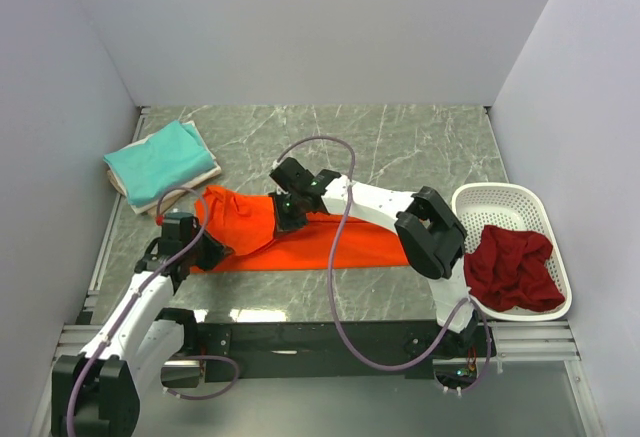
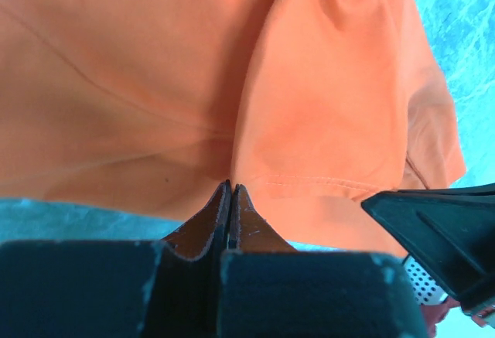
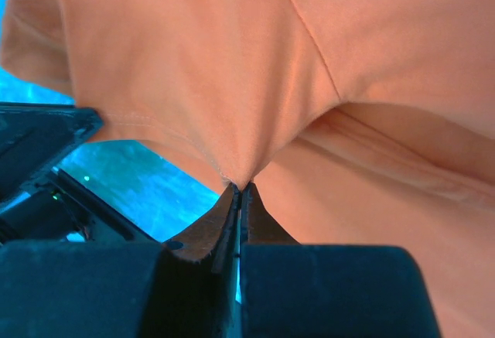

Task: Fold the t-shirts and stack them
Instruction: Fold the tshirt

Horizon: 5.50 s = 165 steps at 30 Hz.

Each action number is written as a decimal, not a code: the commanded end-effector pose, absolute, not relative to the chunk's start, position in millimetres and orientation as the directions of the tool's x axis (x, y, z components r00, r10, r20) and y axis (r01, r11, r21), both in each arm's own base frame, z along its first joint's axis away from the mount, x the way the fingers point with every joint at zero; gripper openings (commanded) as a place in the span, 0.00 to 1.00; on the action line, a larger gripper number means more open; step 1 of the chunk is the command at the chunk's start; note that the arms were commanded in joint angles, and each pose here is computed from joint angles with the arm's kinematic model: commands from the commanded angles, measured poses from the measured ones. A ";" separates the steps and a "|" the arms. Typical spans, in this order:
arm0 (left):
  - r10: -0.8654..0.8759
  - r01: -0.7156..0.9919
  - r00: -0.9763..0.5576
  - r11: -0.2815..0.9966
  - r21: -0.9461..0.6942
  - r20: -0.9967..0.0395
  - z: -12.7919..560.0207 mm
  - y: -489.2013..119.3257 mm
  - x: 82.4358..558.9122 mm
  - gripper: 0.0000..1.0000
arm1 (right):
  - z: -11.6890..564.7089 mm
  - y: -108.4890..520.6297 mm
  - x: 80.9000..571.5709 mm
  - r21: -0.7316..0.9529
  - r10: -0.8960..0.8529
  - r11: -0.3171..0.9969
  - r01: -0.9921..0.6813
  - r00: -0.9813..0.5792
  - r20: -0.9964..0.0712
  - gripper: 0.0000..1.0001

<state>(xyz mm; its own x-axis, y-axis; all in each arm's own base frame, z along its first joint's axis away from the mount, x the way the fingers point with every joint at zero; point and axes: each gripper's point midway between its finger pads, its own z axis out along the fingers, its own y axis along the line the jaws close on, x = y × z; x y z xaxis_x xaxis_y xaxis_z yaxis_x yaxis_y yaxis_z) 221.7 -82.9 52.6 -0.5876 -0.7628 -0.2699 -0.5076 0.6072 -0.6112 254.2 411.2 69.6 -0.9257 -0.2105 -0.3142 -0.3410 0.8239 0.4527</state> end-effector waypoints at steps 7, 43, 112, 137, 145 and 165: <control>-0.774 -0.545 -0.582 0.598 -0.588 -0.248 55.8 -89.2 213.3 0.01 | 72.2 399.6 241.4 0.447 -0.224 0.831 -0.333 -0.934 -0.278 0.00; -0.761 -0.530 -0.424 0.648 -0.547 -0.491 122.1 -10.7 316.3 0.68 | 93.8 308.5 294.2 0.337 -0.043 0.924 -0.181 -0.924 -0.379 0.45; -0.737 -0.602 -0.525 0.675 -0.427 -0.425 41.0 9.5 390.7 0.01 | 8.2 96.3 361.0 0.108 0.305 0.952 0.285 -0.898 -0.317 0.45; -0.683 -0.597 -0.526 0.721 -0.351 -0.507 55.0 38.9 383.0 0.27 | 15.4 96.1 367.3 0.099 0.293 0.956 0.276 -0.903 -0.315 0.45; -0.691 -0.540 -0.516 0.721 -0.434 -0.506 82.7 23.9 382.9 0.49 | 73.3 115.9 377.1 0.171 0.252 0.965 0.197 -0.872 -0.420 0.45; -0.715 -0.495 -0.568 0.692 -0.526 -0.406 78.0 -40.8 377.3 0.50 | 42.0 143.3 353.9 0.176 0.209 0.971 0.159 -0.925 -0.317 0.44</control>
